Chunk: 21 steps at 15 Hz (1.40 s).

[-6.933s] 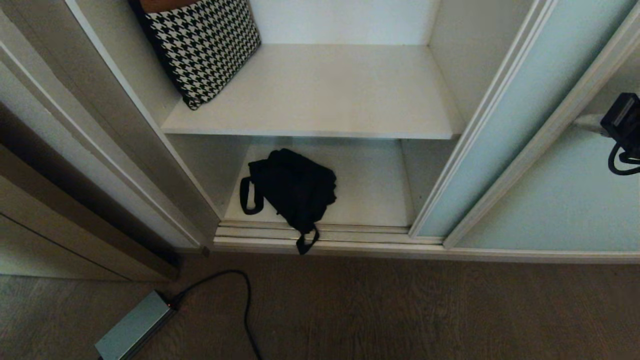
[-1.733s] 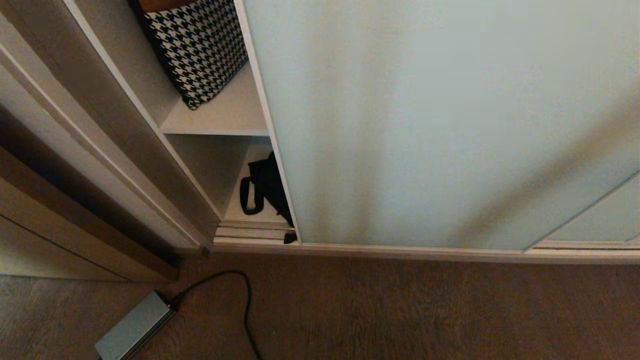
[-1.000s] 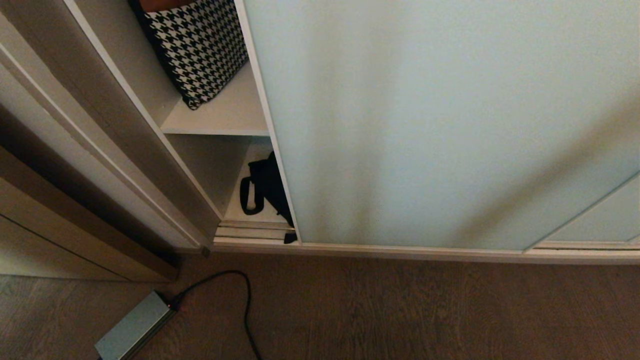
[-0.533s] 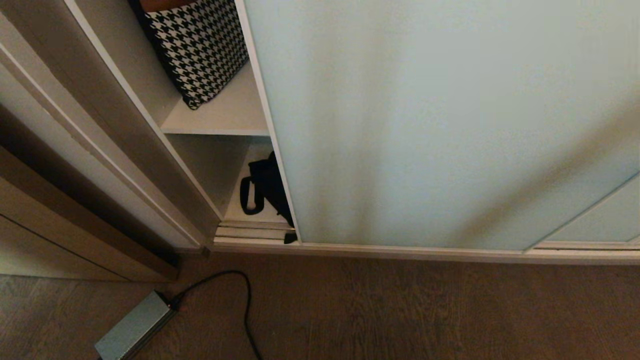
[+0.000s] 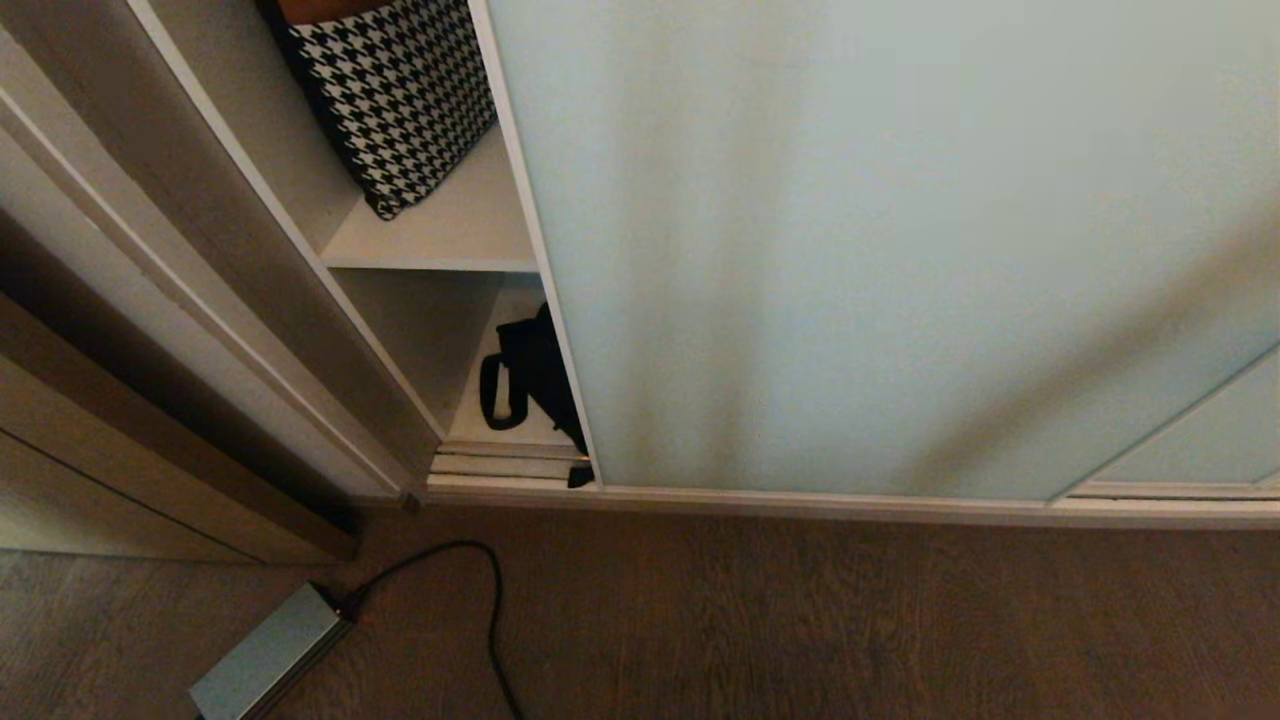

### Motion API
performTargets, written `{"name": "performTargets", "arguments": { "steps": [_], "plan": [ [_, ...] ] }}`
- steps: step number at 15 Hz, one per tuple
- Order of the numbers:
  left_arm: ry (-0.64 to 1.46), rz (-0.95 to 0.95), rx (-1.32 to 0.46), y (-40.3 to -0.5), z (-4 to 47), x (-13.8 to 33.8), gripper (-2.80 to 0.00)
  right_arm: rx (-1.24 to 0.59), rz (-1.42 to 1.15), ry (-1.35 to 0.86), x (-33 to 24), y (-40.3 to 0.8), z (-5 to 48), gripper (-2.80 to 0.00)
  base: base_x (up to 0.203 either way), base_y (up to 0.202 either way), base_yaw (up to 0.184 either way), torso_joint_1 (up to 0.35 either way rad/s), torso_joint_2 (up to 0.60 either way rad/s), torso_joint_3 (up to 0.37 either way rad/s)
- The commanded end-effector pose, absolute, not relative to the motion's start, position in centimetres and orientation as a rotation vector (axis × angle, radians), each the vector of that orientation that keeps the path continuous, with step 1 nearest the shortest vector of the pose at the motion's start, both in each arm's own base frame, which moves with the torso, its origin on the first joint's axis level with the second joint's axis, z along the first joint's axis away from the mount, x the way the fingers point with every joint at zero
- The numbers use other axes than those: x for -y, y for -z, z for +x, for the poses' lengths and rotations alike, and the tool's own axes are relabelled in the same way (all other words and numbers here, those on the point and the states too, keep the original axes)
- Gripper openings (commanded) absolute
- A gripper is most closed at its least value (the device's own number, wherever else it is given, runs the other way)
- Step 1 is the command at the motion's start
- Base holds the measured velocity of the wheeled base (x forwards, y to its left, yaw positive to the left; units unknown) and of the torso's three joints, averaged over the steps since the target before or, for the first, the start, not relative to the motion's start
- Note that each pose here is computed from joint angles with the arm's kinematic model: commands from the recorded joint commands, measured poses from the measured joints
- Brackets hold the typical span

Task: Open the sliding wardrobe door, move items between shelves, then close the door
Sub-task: Close the door

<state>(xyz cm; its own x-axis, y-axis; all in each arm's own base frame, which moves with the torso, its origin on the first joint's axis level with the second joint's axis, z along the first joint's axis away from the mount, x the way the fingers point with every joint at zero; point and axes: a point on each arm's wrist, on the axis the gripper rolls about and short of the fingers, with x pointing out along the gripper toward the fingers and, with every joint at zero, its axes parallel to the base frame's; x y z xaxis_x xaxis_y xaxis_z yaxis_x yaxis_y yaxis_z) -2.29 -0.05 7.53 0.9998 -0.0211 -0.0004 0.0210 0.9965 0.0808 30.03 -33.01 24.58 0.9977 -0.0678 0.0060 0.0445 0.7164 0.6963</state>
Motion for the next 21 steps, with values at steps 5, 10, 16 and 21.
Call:
{"name": "performTargets", "arguments": {
  "steps": [5, 10, 16, 21],
  "plan": [
    [0.022, 0.081, -0.001, -7.5, -2.3, 0.0, -2.80, 0.008, 0.790, 0.042, 32.7, -23.3, 31.4, -2.80, 0.000, 0.000, 0.000, 0.000, 0.00, 0.000],
    [0.022, 0.081, -0.001, -7.5, -2.3, 0.0, -2.80, 0.007, 0.787, 0.036, 31.9, -23.0, 31.9, -2.80, 0.000, 0.000, 0.000, 0.000, 0.00, 0.000],
    [0.022, 0.081, -0.001, -7.5, -2.3, 0.0, -2.80, 0.028, 0.755, -0.004, 29.8, -23.3, 31.7, -2.80, 0.000, 0.000, 0.000, 0.000, 0.00, 0.000],
    [0.022, 0.081, -0.001, -7.5, -2.3, 0.0, -2.80, 0.021, 0.760, -0.015, 28.6, -23.7, 31.2, -2.80, 0.000, 0.000, 0.000, 0.000, 0.00, 0.000]
  ]
}}
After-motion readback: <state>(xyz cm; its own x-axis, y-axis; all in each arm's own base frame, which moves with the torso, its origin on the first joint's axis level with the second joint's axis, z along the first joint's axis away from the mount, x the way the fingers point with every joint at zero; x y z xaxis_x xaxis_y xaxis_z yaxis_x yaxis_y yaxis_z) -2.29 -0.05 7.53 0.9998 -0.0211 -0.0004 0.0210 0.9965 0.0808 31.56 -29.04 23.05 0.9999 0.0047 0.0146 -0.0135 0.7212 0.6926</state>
